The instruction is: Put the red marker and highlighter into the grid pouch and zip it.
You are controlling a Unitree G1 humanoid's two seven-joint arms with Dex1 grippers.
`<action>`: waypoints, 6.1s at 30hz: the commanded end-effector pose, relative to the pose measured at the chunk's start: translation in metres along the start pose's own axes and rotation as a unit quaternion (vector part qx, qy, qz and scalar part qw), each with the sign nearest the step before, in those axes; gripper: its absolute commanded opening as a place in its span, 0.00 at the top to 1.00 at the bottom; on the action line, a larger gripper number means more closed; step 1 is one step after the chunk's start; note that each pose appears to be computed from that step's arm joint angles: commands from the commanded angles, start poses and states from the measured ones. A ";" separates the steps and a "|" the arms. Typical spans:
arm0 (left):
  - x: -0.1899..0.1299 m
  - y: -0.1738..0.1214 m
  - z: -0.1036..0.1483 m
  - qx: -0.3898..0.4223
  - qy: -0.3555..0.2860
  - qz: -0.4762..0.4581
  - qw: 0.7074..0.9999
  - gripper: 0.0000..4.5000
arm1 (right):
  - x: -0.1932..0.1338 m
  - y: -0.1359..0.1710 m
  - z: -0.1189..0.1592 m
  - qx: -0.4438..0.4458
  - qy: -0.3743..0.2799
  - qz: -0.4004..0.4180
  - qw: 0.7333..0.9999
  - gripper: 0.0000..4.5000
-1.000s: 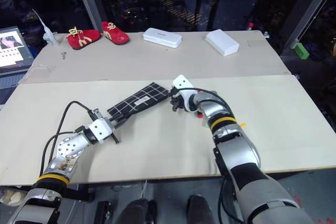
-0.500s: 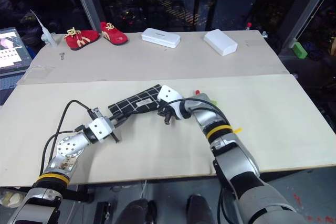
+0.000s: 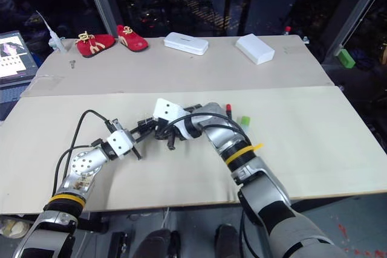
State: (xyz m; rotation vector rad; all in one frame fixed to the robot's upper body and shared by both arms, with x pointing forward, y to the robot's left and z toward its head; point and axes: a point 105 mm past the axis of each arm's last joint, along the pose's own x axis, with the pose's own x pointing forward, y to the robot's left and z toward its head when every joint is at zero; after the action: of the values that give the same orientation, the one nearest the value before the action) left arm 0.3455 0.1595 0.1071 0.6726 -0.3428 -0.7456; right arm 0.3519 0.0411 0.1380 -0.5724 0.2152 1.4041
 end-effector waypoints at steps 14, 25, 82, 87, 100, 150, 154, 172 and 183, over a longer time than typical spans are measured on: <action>0.000 0.006 0.006 -0.006 -0.015 0.027 1.000 1.00 | -0.113 0.034 -0.018 0.102 -0.031 0.001 0.994 0.26; 0.001 0.001 0.007 -0.013 -0.018 0.033 0.999 1.00 | -0.197 -0.022 -0.051 0.193 0.010 -0.368 0.910 0.26; 0.004 -0.009 0.007 -0.027 -0.022 0.051 0.998 1.00 | -0.200 -0.033 -0.167 0.351 0.150 -0.568 0.730 0.65; 0.003 -0.008 0.007 -0.026 -0.023 0.054 0.998 1.00 | -0.218 -0.039 -0.168 0.342 0.147 -0.596 0.711 0.77; 0.007 -0.007 0.020 -0.035 -0.044 0.040 0.998 1.00 | -0.196 -0.055 -0.040 -0.003 -0.019 -0.439 0.898 0.77; -0.002 -0.012 0.030 -0.029 -0.041 0.005 0.999 1.00 | -0.116 -0.036 -0.024 -0.344 0.058 -0.198 0.916 0.77; -0.002 -0.013 0.030 -0.030 -0.042 0.004 0.999 1.00 | -0.105 -0.032 -0.022 -0.354 0.056 -0.181 0.916 0.77; -0.003 -0.013 0.028 -0.034 -0.040 0.013 0.999 1.00 | -0.142 -0.044 -0.047 -0.310 0.093 -0.206 0.923 0.77; -0.003 -0.011 0.028 -0.032 -0.042 0.014 0.999 1.00 | -0.119 -0.054 -0.035 -0.321 0.081 -0.204 0.921 0.77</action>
State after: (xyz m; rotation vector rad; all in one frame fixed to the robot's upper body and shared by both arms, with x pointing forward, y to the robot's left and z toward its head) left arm 0.3232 0.1436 0.1074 0.5658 -0.3404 -0.7696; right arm 0.3890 -0.0907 0.1641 -1.1877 -0.1754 1.0072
